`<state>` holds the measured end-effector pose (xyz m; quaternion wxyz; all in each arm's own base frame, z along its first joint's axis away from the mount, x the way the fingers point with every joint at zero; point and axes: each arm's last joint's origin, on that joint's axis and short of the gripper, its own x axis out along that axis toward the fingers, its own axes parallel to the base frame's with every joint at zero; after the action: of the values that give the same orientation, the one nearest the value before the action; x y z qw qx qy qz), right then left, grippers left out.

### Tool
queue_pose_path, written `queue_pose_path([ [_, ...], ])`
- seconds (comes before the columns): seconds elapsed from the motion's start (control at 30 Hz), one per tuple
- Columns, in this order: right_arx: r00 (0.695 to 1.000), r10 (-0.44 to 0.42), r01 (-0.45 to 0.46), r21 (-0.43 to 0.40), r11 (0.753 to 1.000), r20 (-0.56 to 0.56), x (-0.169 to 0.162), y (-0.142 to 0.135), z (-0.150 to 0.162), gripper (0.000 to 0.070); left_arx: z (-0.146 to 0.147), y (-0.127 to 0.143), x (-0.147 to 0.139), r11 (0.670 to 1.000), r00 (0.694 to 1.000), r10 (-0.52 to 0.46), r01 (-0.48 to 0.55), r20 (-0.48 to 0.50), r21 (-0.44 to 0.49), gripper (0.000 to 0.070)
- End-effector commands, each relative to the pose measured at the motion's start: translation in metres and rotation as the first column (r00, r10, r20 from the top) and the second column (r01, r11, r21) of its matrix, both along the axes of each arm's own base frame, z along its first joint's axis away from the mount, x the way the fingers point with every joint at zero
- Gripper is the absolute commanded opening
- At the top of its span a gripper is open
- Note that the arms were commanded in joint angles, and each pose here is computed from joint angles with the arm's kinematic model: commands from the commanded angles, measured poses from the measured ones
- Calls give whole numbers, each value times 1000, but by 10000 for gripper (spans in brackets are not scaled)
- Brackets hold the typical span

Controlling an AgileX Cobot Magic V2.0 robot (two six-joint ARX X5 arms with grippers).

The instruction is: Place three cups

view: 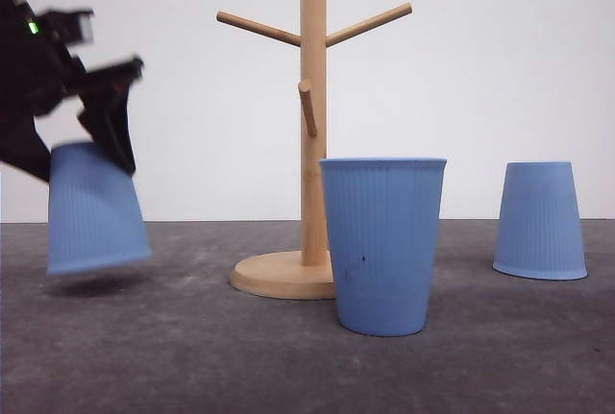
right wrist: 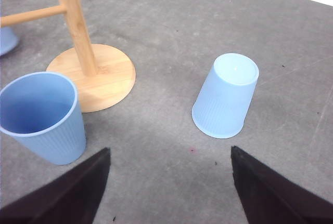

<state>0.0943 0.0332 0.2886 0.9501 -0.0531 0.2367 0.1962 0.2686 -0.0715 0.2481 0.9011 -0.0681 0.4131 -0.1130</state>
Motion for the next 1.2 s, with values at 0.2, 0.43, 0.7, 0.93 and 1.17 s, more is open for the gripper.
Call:
queue_pose_path([
  [0.2, 1000, -3, 2, 18, 1000, 16, 0, 0, 5, 468, 41, 21, -25, 968, 999, 32, -20, 44, -251, 418],
  [0.43, 1000, -3, 2, 19, 1000, 16, 0, 0, 5, 467, 68, 50, -41, 872, 993, 80, -30, 82, -489, 418],
  [0.7, 1000, -2, 2, 19, 1000, 16, 0, 0, 5, 468, 91, 69, -34, 699, 981, 132, 11, 144, -715, 420],
  [0.93, 1000, -2, 2, 20, 1000, 18, 0, 1, 5, 468, 95, 57, -20, 617, 981, 89, 80, 170, -783, 420],
  [1.17, 1000, 1, -1, 21, 1000, 18, 0, 1, 5, 468, 82, 33, 2, 599, 987, 40, 103, 159, -794, 419],
])
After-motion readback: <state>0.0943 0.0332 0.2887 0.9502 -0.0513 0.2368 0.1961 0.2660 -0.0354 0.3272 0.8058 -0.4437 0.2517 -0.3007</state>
